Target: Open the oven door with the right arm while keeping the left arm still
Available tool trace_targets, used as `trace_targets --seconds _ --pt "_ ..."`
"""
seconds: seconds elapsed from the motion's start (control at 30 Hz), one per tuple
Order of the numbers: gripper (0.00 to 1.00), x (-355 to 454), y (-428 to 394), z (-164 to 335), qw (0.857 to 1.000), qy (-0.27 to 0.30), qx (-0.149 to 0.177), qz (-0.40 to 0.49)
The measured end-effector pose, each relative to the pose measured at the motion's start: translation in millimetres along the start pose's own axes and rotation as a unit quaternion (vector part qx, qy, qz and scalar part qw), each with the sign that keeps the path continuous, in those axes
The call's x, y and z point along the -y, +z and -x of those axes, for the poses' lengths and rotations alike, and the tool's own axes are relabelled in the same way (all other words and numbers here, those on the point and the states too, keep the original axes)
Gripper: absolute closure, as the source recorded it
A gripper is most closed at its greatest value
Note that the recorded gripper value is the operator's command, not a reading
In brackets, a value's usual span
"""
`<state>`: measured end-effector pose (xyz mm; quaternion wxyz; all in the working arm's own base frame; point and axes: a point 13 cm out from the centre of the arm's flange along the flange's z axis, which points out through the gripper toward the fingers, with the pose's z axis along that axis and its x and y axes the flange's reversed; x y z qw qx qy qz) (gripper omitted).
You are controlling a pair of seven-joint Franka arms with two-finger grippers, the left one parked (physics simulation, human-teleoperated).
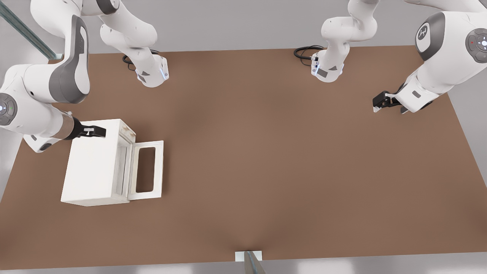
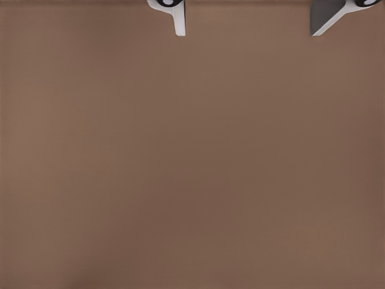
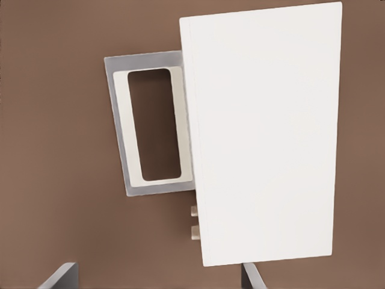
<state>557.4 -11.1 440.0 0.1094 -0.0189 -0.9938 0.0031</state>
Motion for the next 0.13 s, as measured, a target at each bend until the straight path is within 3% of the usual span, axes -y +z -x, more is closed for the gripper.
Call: trace_targets --seconds 0.13 --pt "0.0 0.2 0.0 0.2 1.0 -0.012 0.001 0.001"
